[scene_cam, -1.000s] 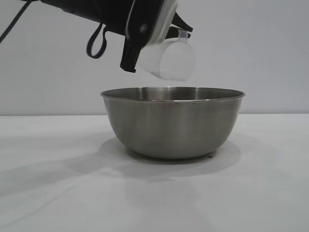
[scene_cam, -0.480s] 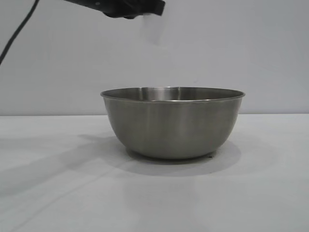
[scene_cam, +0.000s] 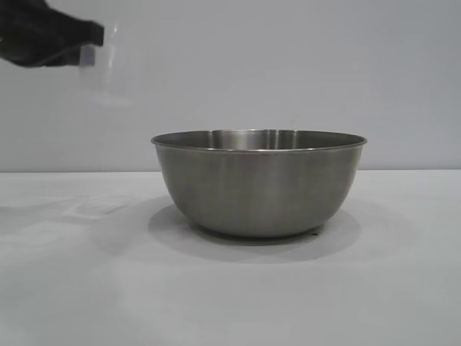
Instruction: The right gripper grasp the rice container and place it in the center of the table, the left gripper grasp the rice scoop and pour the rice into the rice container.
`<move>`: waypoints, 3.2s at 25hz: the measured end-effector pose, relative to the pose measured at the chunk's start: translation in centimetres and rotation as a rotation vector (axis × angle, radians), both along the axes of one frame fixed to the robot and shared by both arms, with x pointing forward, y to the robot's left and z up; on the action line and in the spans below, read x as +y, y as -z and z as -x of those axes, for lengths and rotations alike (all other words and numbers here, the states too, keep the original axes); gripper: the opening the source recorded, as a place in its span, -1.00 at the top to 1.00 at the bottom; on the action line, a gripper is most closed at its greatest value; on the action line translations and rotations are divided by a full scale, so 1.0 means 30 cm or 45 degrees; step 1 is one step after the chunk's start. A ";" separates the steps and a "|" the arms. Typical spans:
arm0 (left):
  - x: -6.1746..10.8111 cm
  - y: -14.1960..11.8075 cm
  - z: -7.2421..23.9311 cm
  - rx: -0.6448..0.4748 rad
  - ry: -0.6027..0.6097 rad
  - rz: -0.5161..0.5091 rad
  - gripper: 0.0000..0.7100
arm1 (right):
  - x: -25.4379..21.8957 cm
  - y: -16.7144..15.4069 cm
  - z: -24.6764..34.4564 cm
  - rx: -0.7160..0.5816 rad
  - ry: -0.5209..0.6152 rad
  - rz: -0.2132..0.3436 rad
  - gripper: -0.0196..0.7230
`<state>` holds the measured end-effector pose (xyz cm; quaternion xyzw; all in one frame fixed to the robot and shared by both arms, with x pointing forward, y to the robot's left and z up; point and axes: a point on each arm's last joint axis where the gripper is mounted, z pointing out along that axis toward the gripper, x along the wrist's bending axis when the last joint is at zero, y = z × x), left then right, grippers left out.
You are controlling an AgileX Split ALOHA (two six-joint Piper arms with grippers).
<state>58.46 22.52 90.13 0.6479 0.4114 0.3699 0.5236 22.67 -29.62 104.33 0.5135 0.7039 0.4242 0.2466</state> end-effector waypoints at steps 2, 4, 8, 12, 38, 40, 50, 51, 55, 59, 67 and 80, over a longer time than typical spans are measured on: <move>0.000 0.038 -0.001 0.028 -0.001 0.001 1.00 | 0.000 0.000 0.000 0.001 0.001 -0.002 0.19; 0.003 0.074 -0.001 0.058 -0.015 0.006 1.00 | 0.000 0.000 0.000 0.001 0.001 -0.002 0.19; 0.011 0.104 0.004 0.045 -0.051 0.031 1.00 | 0.000 0.000 0.000 0.000 0.003 0.000 0.19; 0.019 0.135 0.032 0.060 -0.053 0.006 1.00 | 0.000 0.000 0.000 0.000 0.003 0.000 0.19; 0.203 0.142 0.220 0.258 -0.321 0.098 0.33 | 0.000 0.000 0.000 0.001 0.004 -0.002 0.19; 0.255 0.129 0.219 0.244 -0.351 0.113 0.33 | 0.000 0.000 0.000 0.001 0.004 -0.002 0.19; 0.269 -0.090 0.233 0.009 -0.245 -0.021 0.33 | -0.001 0.000 -0.001 0.000 0.007 0.001 0.19; 0.262 -0.110 0.244 0.030 -0.243 -0.037 0.33 | -0.001 0.000 -0.001 0.000 0.007 0.001 0.19; 0.236 -0.230 0.320 0.040 -0.250 -0.039 0.33 | -0.001 0.000 -0.001 0.000 0.007 0.001 0.19; 0.215 -0.384 0.432 0.001 -0.269 -0.064 0.33 | -0.001 0.000 -0.001 0.000 0.007 0.001 0.19; 0.230 -0.520 0.712 0.048 -0.428 -0.084 0.33 | -0.001 0.000 -0.001 0.000 0.007 0.001 0.19; 0.261 -0.581 1.068 0.273 -0.434 -0.095 0.33 | -0.001 0.000 -0.001 0.001 0.008 -0.001 0.19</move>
